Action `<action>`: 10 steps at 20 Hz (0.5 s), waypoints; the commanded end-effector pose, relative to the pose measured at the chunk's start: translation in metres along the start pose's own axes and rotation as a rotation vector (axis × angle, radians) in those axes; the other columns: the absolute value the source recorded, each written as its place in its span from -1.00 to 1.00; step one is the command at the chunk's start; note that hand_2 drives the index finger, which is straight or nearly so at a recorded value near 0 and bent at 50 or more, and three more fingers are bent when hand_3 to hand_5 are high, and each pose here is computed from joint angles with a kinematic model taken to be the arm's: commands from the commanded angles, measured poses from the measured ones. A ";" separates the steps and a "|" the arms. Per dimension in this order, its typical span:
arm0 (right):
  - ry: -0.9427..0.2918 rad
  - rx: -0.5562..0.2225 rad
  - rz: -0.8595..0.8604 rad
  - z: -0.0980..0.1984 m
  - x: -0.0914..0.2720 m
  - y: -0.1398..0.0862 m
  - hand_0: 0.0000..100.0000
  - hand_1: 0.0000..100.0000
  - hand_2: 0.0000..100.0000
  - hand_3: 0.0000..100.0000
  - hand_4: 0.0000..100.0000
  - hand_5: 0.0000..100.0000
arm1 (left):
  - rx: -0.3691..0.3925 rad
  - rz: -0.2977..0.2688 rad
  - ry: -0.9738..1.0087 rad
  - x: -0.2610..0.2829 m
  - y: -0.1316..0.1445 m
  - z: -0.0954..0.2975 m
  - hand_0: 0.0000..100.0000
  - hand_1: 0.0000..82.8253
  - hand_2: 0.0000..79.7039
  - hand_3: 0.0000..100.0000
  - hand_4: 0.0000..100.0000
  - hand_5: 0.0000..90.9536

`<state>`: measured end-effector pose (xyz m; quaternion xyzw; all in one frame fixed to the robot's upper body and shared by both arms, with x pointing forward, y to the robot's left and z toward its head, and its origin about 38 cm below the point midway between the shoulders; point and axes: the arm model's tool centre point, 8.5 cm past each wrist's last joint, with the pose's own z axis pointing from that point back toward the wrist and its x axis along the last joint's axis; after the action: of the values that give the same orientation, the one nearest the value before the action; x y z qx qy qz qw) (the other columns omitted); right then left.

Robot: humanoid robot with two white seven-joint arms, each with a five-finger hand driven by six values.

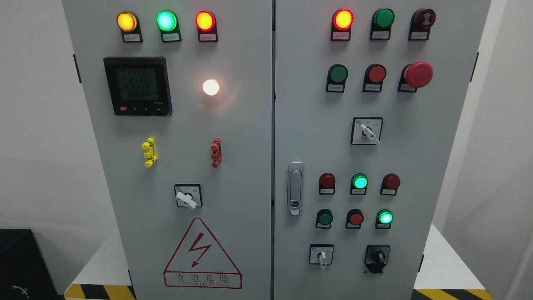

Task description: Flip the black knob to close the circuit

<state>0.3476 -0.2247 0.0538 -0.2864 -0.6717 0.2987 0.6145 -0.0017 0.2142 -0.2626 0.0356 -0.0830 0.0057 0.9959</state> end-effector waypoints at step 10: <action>0.032 -0.159 0.210 -0.024 0.027 -0.061 -1.00 -0.52 0.56 0.88 0.56 0.70 | -0.009 -0.042 0.017 -0.007 -0.001 0.002 -0.76 0.34 -1.00 -1.00 -1.00 -1.00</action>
<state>0.3631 -0.2370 0.0900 -0.3647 -0.6490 0.3048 0.5940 -0.0017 0.2143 -0.2626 0.0359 -0.0830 0.0058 0.9959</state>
